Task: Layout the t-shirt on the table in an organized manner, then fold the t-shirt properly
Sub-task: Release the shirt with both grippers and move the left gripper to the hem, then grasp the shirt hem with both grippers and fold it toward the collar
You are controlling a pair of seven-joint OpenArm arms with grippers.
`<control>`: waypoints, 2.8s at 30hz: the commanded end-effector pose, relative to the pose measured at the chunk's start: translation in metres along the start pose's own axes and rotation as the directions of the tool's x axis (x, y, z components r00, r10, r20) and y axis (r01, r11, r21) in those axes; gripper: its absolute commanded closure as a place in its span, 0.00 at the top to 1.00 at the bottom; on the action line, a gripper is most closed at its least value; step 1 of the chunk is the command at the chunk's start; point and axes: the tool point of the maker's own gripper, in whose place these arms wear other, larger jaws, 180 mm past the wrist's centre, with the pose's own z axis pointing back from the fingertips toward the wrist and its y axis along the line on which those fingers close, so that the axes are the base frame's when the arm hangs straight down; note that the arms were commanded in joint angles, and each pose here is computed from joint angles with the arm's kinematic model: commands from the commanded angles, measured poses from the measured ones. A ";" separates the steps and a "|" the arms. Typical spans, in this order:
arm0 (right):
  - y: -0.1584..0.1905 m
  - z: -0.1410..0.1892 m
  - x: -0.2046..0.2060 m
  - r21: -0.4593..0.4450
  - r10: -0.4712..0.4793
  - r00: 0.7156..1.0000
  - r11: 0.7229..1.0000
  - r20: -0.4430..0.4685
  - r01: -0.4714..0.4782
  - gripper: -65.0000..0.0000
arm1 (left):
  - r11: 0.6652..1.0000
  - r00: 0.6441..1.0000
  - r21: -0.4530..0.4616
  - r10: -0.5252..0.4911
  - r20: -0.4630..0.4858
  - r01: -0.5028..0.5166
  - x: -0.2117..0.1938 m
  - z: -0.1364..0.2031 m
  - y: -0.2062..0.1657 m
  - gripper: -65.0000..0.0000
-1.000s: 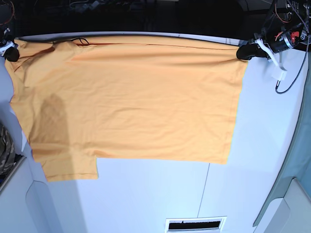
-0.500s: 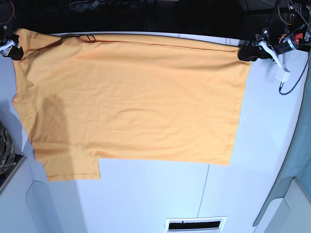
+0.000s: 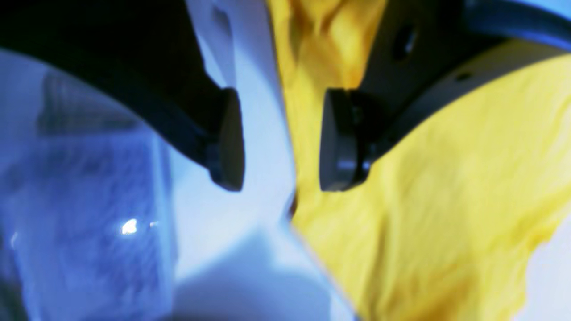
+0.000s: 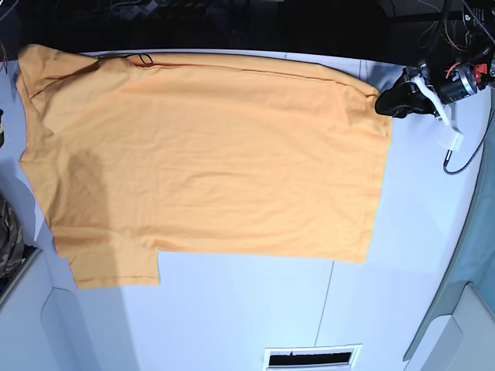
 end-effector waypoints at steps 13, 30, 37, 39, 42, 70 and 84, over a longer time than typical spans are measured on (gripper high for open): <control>0.010 -0.097 0.057 -0.063 0.065 0.996 0.996 -0.057 -0.069 0.42 | 0.978 0.978 0.019 -0.208 -0.009 0.208 0.051 -0.004 0.001 0.46; 0.067 -0.117 0.022 0.116 0.019 0.995 0.993 -0.096 -0.008 0.42 | 0.978 0.977 0.114 -0.185 0.101 0.174 0.096 -0.014 0.038 0.55; 0.084 -0.121 0.014 0.162 0.028 0.994 0.987 -0.106 -0.010 0.42 | 0.979 0.976 0.156 -0.152 0.153 0.128 0.125 -0.025 0.060 0.55; 0.084 -0.121 0.014 0.163 0.027 0.994 0.987 -0.106 -0.010 0.42 | 0.979 0.974 0.174 -0.136 0.182 0.105 0.138 -0.028 0.070 0.55; 0.084 -0.121 0.014 0.164 0.023 0.994 0.986 -0.107 -0.006 0.42 | 0.979 0.969 0.193 -0.105 0.222 0.062 0.158 -0.034 0.083 0.55; 0.093 -0.115 0.025 0.204 0.036 0.994 0.979 -0.105 -0.014 0.00 | 0.984 0.991 0.125 -0.130 0.019 0.126 0.137 -0.140 0.046 0.00; 0.056 -0.056 0.057 0.173 0.213 0.976 0.964 -0.041 -0.204 0.00 | 0.975 0.975 0.059 -0.219 0.050 0.216 0.155 -0.078 0.025 0.00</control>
